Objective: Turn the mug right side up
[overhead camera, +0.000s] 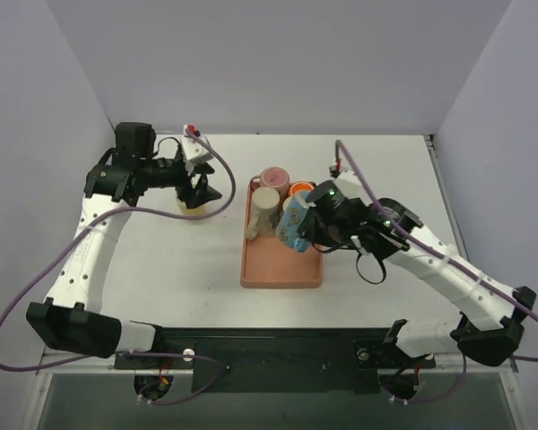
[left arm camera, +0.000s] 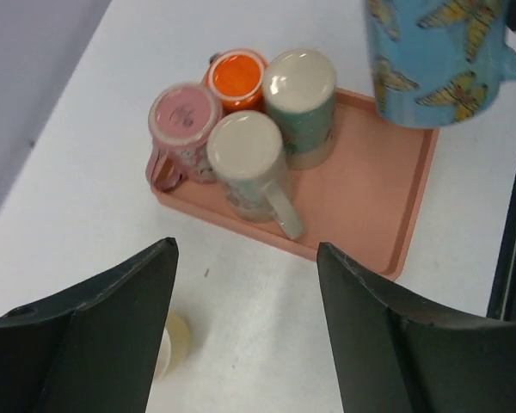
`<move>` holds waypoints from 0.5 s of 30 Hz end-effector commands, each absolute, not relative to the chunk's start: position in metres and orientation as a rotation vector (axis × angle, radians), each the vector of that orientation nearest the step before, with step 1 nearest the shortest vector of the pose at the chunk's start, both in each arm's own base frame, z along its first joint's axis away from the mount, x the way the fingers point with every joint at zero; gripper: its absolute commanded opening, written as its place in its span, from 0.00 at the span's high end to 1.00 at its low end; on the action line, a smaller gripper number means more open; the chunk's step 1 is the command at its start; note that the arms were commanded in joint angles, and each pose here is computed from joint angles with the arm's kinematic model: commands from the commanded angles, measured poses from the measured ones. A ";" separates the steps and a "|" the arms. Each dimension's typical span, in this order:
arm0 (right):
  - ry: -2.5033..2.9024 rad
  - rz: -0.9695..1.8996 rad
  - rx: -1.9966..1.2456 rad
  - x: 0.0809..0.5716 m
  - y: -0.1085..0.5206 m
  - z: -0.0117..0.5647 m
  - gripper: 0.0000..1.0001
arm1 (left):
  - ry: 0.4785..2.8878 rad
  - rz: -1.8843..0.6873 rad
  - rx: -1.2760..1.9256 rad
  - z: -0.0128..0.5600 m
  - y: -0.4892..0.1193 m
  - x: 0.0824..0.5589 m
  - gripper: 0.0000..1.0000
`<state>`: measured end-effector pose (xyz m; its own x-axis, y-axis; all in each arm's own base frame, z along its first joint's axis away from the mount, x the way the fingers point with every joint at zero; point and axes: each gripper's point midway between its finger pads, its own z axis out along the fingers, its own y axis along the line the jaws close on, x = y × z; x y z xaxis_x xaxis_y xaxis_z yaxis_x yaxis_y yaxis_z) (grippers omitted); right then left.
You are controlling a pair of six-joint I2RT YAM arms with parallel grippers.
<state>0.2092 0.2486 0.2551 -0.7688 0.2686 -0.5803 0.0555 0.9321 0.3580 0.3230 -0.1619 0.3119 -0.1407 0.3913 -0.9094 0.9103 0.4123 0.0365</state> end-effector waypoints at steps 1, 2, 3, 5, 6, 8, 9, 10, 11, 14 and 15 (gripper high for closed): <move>2.274 0.762 0.280 0.215 0.244 0.329 1.00 | 1.252 -0.318 1.411 0.377 -0.182 0.297 0.22; 2.254 0.794 0.295 0.219 0.241 0.340 1.00 | 1.205 -0.297 1.433 0.379 -0.192 0.293 0.22; 2.242 0.827 0.297 0.219 0.240 0.347 1.00 | 1.108 -0.152 1.416 0.401 -0.189 0.297 0.22; 2.209 0.897 0.308 0.222 0.238 0.367 1.00 | 0.914 0.023 1.403 0.426 -0.198 0.288 0.22; 2.212 0.942 0.305 0.221 0.240 0.371 1.00 | 0.869 0.038 1.443 0.402 -0.211 0.284 0.20; 2.174 1.014 0.310 0.220 0.242 0.389 1.00 | 0.604 0.197 1.332 0.434 -0.220 0.267 0.15; 2.156 1.050 0.304 0.220 0.245 0.396 1.00 | 0.476 0.302 1.256 0.463 -0.218 0.258 0.15; 2.145 1.072 0.311 0.220 0.246 0.401 1.00 | 0.432 0.311 1.245 0.461 -0.229 0.251 0.15; 2.125 1.110 0.308 0.220 0.250 0.407 1.00 | 0.410 0.334 1.242 0.462 -0.233 0.250 0.15; 2.102 1.183 0.313 0.221 0.258 0.416 1.00 | 0.338 0.390 1.216 0.459 -0.253 0.247 0.18; 2.099 1.190 0.309 0.222 0.260 0.417 1.00 | 0.319 0.398 1.215 0.458 -0.256 0.247 0.19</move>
